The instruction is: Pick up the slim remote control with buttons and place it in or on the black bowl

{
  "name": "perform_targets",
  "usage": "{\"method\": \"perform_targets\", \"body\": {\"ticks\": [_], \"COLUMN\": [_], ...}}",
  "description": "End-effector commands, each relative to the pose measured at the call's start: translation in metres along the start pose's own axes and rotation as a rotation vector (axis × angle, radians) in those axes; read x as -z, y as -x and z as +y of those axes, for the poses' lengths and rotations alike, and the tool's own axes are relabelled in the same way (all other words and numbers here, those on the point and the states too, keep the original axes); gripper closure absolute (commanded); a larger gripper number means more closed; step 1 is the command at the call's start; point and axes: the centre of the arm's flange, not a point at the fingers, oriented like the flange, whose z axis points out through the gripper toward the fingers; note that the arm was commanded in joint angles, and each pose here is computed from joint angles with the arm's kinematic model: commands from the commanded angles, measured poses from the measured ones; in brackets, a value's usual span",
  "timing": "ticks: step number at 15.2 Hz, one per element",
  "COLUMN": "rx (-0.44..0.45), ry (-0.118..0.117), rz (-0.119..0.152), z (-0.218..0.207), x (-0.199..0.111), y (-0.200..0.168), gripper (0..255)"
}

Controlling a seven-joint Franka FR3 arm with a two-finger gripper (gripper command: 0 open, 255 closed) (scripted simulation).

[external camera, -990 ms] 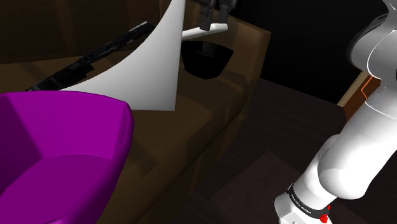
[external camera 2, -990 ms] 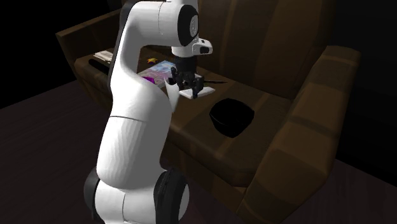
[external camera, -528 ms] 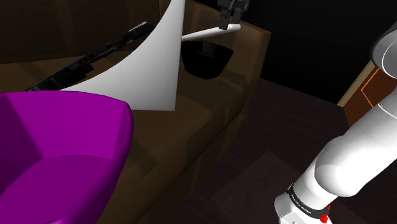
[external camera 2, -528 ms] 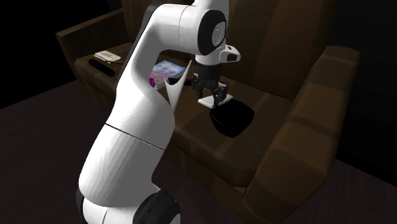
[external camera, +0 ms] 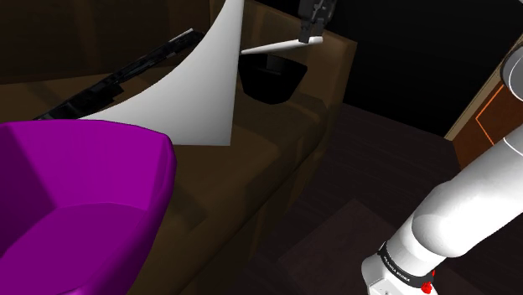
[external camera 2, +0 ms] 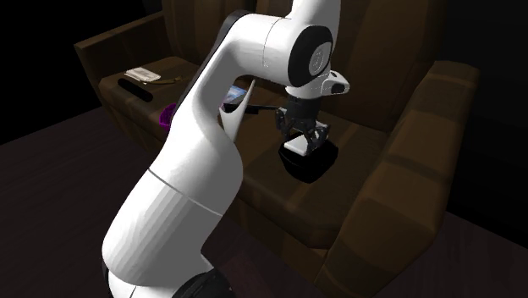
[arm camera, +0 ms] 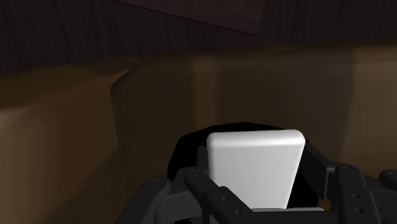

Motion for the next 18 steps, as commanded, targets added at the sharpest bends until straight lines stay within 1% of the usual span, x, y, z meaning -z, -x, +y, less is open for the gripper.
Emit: {"method": "perform_targets", "body": {"ticks": [1,10,18], "rx": [0.0,0.0,0.0], "ry": [0.0,0.0,0.0], "rz": [0.0,0.0,0.0], "z": [0.0,0.0,0.0], "x": [-0.01,-0.061,-0.061], "y": [0.0,0.0,0.0], "gripper": [255,255,255]}}
